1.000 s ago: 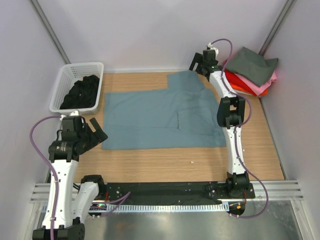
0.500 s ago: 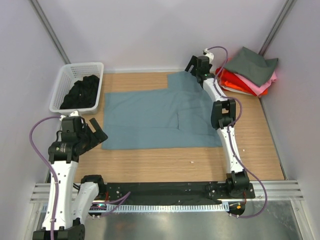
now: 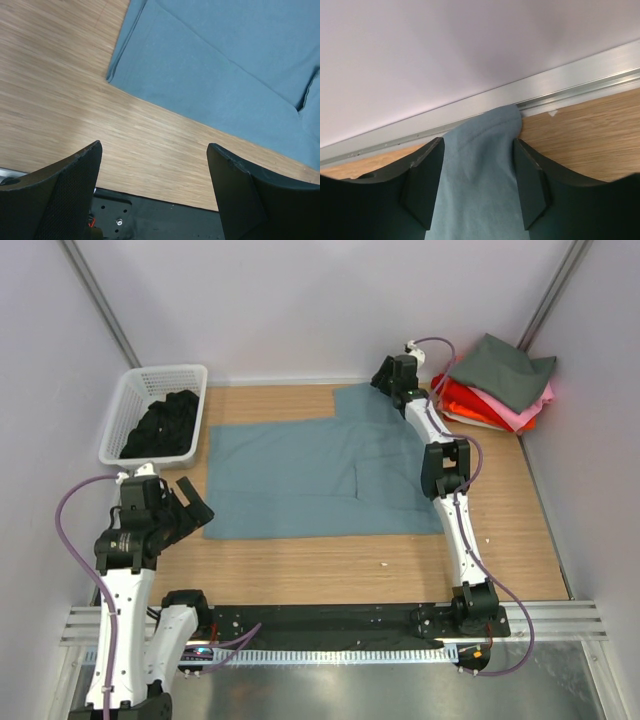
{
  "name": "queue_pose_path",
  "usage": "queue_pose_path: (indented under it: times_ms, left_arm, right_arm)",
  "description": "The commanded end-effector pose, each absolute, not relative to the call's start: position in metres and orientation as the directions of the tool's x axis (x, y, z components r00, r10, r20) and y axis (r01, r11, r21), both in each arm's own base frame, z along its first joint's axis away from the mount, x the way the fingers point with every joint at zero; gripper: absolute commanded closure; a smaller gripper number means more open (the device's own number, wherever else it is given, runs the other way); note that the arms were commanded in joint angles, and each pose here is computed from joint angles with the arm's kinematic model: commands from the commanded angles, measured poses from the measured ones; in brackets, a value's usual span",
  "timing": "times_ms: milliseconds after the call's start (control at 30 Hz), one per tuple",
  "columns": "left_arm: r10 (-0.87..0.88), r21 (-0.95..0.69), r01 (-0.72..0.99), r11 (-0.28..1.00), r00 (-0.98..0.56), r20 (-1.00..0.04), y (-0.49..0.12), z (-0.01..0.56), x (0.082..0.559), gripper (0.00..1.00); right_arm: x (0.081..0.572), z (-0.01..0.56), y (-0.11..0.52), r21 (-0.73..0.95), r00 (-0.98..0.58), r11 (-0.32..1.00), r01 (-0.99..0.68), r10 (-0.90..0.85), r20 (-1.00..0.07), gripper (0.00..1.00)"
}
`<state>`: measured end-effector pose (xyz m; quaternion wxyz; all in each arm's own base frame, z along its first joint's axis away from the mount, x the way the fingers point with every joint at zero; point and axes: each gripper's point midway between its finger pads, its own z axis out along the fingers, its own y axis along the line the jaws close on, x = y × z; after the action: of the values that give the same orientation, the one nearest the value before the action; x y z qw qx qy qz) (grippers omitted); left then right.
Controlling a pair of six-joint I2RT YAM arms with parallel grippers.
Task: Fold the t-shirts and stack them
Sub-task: Fold the tshirt
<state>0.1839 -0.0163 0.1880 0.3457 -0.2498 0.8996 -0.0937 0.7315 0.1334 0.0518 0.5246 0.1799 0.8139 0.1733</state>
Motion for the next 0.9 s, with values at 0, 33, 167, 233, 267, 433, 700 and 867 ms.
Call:
queue_pose_path:
  times_ms: [0,33,167,233,267,433,700,867]
  left_arm:
    - [-0.524,-0.362,-0.379,0.851,-0.601,-0.603,-0.014,0.195,0.191,0.14]
    - [-0.526,-0.365,-0.379,0.850,-0.600,-0.603,-0.014,0.196,0.191,0.14]
    - [-0.532,-0.367,-0.385,0.847,-0.598,-0.600,-0.013,0.195,0.191,0.14]
    - [-0.534,-0.366,-0.389,0.845,-0.597,-0.598,-0.012,0.195,0.191,0.14]
    - [-0.535,-0.365,-0.392,0.844,-0.598,-0.596,-0.011,0.194,0.191,0.14]
    - [-0.556,-0.361,-0.425,0.830,-0.594,-0.581,-0.005,0.190,0.193,0.14]
    - [-0.640,-0.394,-0.507,0.766,-0.544,-0.543,0.002,0.200,0.219,0.21]
    - [-0.611,-0.391,-0.490,0.779,-0.453,-0.649,-0.005,0.238,0.274,0.21]
  right_arm:
    - [0.724,0.056,0.158,0.513,-0.430,0.857,0.044,0.480,-0.765,0.39]
    - [0.724,0.056,0.159,0.516,-0.434,0.856,0.041,0.480,-0.762,0.39]
    - [0.723,0.059,0.157,0.509,-0.432,0.860,0.041,0.475,-0.767,0.55]
    - [0.725,0.063,0.153,0.507,-0.418,0.861,0.045,0.477,-0.773,0.60]
    - [0.725,0.063,0.151,0.508,-0.416,0.860,0.049,0.480,-0.772,0.69]
    - [0.729,0.076,0.140,0.521,-0.386,0.852,0.051,0.498,-0.777,0.98]
    - [0.702,0.147,0.131,0.450,-0.288,0.891,-0.059,0.416,-0.862,0.98]
    - [0.677,0.199,0.133,0.414,-0.196,0.895,-0.168,0.381,-0.903,0.99]
